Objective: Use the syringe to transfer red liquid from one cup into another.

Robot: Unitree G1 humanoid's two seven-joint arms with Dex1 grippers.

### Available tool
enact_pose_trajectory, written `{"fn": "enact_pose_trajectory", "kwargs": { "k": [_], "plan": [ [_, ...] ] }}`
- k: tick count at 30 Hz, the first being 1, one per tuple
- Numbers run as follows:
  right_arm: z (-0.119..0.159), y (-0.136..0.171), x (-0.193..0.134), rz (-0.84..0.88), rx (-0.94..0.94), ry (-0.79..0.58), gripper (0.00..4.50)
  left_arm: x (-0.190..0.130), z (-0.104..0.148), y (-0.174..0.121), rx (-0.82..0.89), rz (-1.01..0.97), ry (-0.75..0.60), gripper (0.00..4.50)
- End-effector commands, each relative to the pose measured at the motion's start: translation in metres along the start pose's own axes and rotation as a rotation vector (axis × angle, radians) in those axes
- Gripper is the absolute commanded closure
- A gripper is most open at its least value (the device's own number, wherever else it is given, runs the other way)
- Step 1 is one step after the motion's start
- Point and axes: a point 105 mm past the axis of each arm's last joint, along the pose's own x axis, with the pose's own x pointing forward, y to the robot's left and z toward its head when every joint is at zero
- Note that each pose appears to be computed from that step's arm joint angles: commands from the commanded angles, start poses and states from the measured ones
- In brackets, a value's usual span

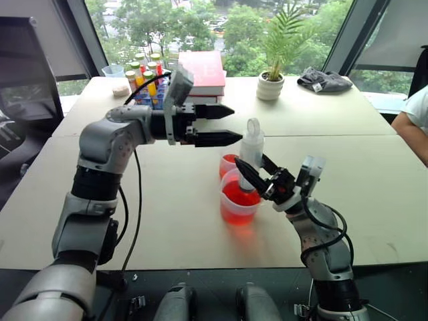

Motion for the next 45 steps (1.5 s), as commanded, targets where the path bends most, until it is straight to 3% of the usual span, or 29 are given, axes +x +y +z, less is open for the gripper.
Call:
{"fn": "enact_pose_trajectory", "kwargs": {
  "k": [1, 12, 15, 22, 33, 45],
  "plan": [
    [-0.003, 0.007, -0.001, 0.036, -0.005, 0.021, 3.07, 0.006, 0.014, 0.002, 0.059, 0.001, -0.024, 0.00],
    [-0.004, 0.010, -0.004, 0.059, -0.013, 0.047, 3.07, 0.020, 0.005, 0.009, 0.059, 0.013, -0.038, 0.00],
    [-0.003, 0.010, -0.005, 0.059, -0.012, 0.050, 3.07, 0.024, 0.003, 0.005, 0.059, -0.008, -0.045, 0.86],
    [-0.007, 0.011, -0.007, 0.064, 0.012, 0.065, 3.07, 0.027, 0.004, -0.015, 0.055, -0.117, -0.041, 4.46],
    [-0.026, 0.012, -0.022, 0.053, 0.060, 0.128, 3.07, 0.021, 0.036, -0.008, 0.113, -0.084, -0.089, 4.46],
    [-0.031, 0.013, -0.027, 0.049, 0.071, 0.144, 3.07, 0.013, 0.052, 0.001, 0.157, -0.041, -0.109, 4.46]
  ]
}}
